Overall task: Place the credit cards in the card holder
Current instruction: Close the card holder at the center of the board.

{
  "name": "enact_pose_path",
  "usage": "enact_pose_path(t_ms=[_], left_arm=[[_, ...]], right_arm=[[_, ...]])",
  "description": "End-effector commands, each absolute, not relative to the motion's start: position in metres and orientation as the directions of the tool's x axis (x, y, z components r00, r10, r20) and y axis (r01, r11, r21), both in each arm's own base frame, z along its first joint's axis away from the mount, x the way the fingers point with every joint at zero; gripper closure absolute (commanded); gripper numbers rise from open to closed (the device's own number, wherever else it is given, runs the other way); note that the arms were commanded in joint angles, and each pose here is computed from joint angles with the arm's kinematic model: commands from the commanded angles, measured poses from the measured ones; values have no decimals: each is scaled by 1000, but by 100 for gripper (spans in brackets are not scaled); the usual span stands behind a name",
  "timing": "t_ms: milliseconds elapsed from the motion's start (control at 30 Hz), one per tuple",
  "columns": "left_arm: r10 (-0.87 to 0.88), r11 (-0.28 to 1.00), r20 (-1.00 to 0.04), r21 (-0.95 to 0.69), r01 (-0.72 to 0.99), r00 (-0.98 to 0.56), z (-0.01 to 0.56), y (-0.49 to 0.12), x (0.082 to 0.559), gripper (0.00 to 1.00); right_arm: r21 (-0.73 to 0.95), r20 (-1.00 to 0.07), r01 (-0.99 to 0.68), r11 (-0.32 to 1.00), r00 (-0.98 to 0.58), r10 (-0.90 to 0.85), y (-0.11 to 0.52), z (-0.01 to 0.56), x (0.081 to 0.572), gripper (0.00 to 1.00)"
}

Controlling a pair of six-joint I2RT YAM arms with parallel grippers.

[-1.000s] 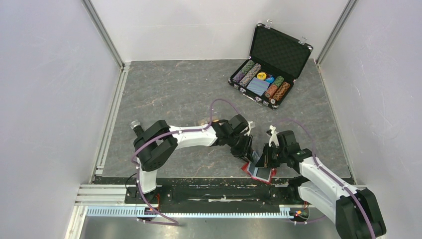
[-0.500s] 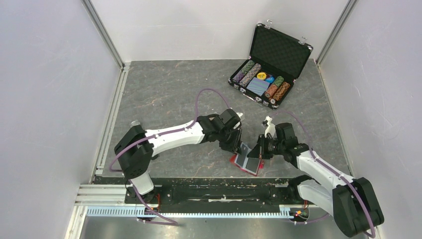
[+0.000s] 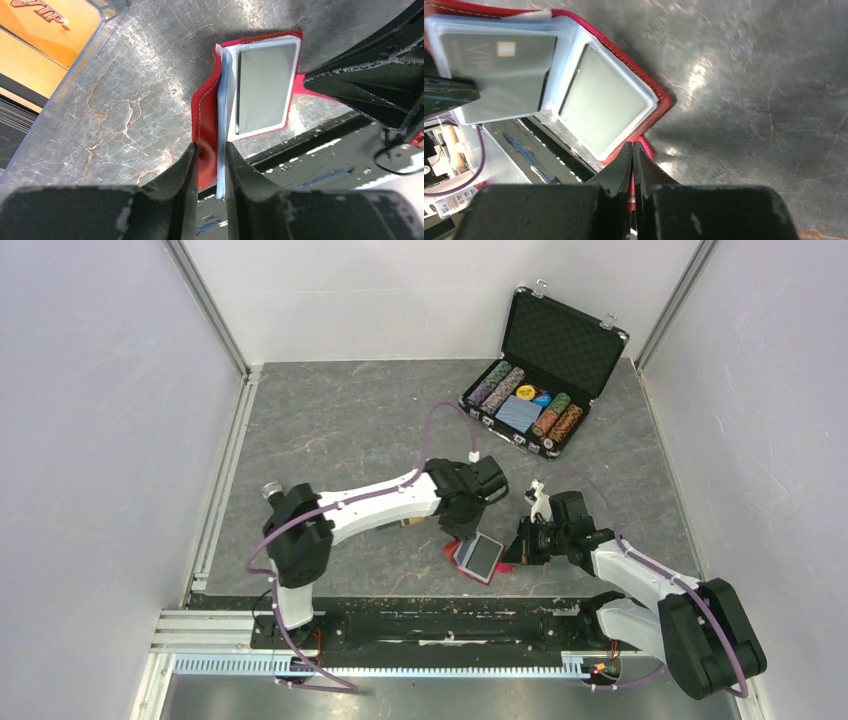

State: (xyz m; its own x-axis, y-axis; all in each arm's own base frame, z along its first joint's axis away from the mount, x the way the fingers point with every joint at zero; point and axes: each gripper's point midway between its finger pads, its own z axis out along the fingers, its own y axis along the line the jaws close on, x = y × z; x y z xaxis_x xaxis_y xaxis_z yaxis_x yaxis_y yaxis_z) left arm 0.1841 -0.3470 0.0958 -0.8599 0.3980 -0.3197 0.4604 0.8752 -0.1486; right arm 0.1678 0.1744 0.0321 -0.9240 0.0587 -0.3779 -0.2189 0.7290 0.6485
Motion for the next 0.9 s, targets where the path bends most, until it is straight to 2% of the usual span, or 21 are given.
enact_pose_path(t_ms=[0, 167, 400, 633, 867], left_arm=[[527, 836, -302, 19, 548, -794, 93, -349, 181, 91], [580, 798, -314, 36, 601, -751, 99, -377, 169, 69], [597, 731, -360, -124, 671, -717, 118, -416, 140, 50], [493, 723, -452, -263, 639, -744, 142, -414, 142, 40], [253, 773, -411, -459, 438, -876, 133, -360, 175, 38]], right_arm=[[614, -366, -223, 757, -931, 22, 166, 11, 158, 99], [587, -345, -206, 783, -939, 12, 160, 1, 153, 99], [570, -322, -197, 798, -947, -4, 155, -8, 147, 99], [572, -322, -197, 796, -947, -3, 155, -8, 146, 99], [575, -321, -201, 793, -947, -6, 156, -8, 145, 99]])
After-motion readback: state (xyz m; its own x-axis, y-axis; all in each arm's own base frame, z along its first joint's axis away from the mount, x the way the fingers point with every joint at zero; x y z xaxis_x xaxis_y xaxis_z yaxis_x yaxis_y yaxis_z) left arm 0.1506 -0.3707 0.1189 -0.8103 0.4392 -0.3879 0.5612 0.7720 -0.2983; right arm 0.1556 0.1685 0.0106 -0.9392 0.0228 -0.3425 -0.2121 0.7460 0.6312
